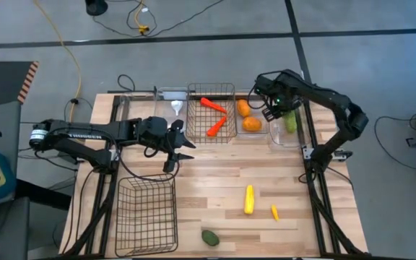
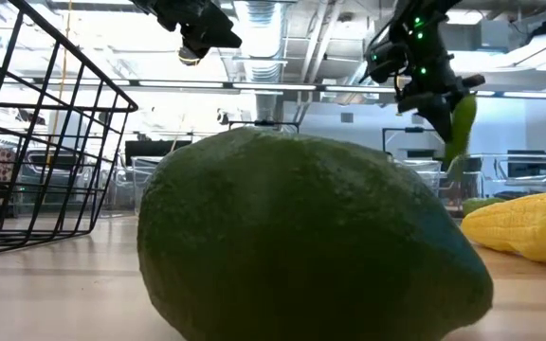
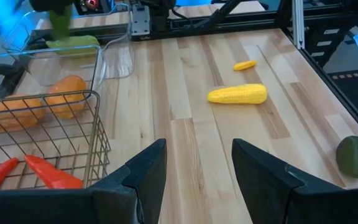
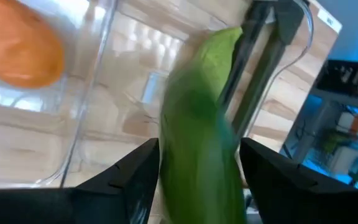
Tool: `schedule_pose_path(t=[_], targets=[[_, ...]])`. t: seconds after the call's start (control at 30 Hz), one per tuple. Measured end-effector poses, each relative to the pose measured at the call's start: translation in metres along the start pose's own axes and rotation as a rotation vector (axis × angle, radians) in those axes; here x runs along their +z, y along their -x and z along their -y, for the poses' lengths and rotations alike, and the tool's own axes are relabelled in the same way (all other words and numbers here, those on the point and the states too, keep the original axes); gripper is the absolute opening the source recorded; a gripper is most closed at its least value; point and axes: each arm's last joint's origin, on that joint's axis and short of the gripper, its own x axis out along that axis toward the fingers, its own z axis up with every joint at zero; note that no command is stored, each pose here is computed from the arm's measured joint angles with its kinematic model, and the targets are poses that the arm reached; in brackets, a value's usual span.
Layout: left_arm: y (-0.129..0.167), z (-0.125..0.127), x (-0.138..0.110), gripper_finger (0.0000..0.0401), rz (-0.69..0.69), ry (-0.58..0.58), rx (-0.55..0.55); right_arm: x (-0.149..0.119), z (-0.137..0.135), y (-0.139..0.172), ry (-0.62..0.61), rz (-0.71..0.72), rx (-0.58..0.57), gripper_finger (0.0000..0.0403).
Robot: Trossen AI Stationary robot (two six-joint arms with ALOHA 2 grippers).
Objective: Sort produce into baskets
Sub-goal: Put the green cucumber into the right transparent bin, then put the green lime into the bottom wire basket
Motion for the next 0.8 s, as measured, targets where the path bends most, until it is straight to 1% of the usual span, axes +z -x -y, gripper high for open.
schedule_pose_path(t=[0.13,0.33,0.5,0.67,0.8], targets=[[0.0,0.0,0.0,0.0171,-0.001,-0.001,0.0,0.006,0.002,-0.006,-0.017,-0.026,-0.013,0.026],[0.0,0.0,0.0,0.0171,0.0,-0.003,0.0,0.01,0.005,-0.01,-0.03,-0.043,-0.019,0.026],[0.0,0.004,0.0,0.0171,0.002,-0.009,-0.038,0.009,0.005,-0.01,-0.032,-0.041,-0.018,0.026],[-0.001,0.008,0.001,0.0171,0.008,-0.019,-0.057,0.003,0.009,-0.003,-0.054,-0.009,-0.002,0.026],[-0.001,0.01,0.001,0.0171,0.009,-0.004,-0.062,-0.014,0.01,0.015,-0.089,0.072,0.036,0.026]])
